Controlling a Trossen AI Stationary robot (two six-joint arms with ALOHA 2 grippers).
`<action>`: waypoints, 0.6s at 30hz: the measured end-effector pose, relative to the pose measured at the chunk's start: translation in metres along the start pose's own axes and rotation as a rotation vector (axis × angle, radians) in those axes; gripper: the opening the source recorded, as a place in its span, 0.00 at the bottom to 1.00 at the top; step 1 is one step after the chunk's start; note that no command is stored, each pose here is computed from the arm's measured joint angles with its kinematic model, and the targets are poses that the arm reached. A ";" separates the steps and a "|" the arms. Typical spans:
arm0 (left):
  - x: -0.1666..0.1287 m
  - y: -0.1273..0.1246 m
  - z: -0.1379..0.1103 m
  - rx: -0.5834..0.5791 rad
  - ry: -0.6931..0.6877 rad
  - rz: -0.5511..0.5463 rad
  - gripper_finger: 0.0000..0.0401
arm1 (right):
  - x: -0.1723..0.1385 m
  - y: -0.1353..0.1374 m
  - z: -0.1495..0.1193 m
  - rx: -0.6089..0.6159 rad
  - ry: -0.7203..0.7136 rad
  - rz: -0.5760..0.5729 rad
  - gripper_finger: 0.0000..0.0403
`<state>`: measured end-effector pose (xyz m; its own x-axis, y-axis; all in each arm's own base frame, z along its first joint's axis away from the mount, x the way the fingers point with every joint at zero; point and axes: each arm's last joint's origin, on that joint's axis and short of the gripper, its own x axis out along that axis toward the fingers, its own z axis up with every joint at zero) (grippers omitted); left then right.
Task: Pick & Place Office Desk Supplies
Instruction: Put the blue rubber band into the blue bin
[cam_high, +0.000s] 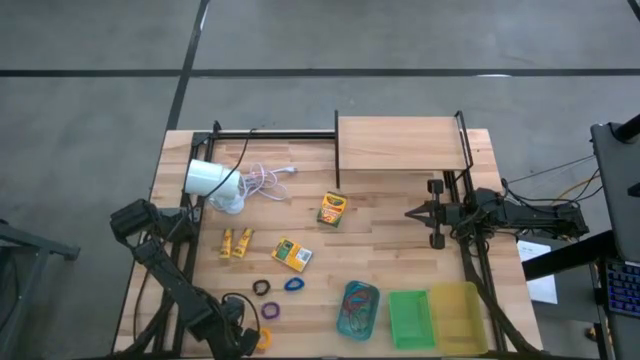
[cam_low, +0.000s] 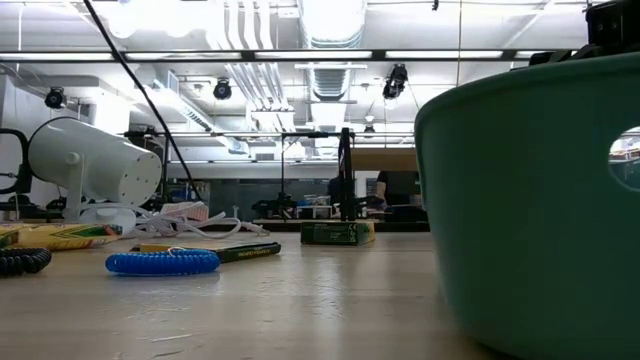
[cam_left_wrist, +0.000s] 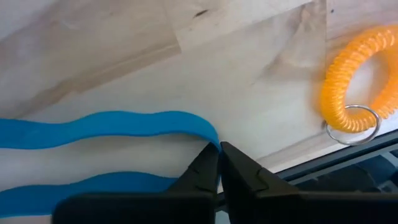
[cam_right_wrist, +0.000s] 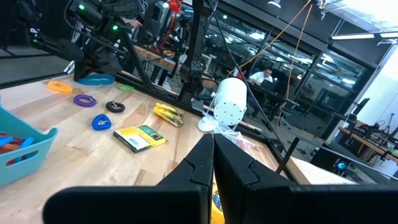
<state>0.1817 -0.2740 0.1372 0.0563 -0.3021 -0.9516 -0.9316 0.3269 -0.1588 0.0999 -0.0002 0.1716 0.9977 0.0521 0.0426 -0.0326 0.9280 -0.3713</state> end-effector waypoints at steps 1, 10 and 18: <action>0.000 0.000 0.000 0.000 0.001 -0.002 0.02 | 0.000 0.000 0.000 0.000 0.000 0.000 0.02; -0.001 -0.007 -0.002 0.019 0.030 -0.071 0.02 | 0.000 0.000 0.000 0.000 0.000 0.000 0.02; -0.011 -0.018 -0.009 0.058 0.029 -0.141 0.02 | 0.000 0.000 0.000 0.000 -0.001 0.000 0.02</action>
<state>0.1943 -0.2844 0.1524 0.1739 -0.3739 -0.9110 -0.8928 0.3305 -0.3060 0.0998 -0.0002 0.1717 0.9977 0.0526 0.0431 -0.0329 0.9279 -0.3713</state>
